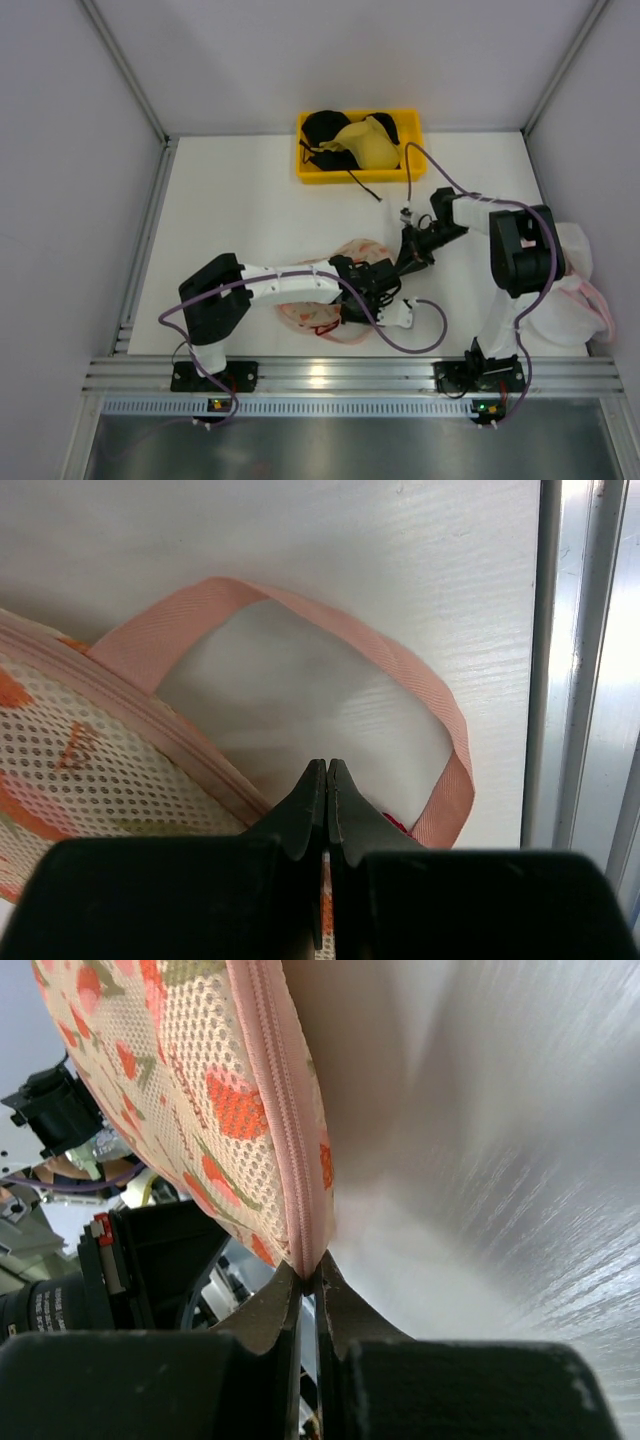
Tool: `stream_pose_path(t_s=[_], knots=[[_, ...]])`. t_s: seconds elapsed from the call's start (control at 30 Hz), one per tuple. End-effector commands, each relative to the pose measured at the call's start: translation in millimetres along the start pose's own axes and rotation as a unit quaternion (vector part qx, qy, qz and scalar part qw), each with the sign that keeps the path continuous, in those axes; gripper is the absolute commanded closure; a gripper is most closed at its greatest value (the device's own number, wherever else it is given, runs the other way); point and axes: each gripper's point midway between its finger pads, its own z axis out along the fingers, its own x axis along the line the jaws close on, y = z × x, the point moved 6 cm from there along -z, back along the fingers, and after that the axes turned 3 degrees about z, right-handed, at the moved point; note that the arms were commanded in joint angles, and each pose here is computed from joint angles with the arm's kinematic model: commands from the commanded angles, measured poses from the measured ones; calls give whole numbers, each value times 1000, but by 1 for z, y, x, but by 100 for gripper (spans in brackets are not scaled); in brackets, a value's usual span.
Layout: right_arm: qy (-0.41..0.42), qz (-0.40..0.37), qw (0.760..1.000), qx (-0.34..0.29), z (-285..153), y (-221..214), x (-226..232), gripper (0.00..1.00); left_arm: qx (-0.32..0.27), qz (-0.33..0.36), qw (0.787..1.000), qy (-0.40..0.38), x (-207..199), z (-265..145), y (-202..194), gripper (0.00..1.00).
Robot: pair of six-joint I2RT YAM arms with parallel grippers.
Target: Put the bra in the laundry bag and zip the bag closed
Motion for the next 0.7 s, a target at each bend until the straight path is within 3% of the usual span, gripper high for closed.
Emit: stream_pose_path(t_s=[0.0,0.03,0.13,0.2,0.43,0.67], knots=[[-8,-43,998,-52,-17,28,6,92,-14,-13,1000,-22,-8,-17,7,100],[-5,-45,997,-54,-21,29,11,71,-19,-18,999,-18,-4,-18,11,100],[-3,-50,997,-55,-29,25,18,33,-48,-37,998,-7,15,-24,31,100],[-5,-57,997,-51,-34,18,21,25,-68,-51,996,0,31,-30,41,100],[56,-33,998,-18,-31,-16,36,25,-82,-54,995,15,60,-30,46,100],[92,-29,995,12,-6,-16,54,26,-81,-33,996,18,71,-25,48,100]])
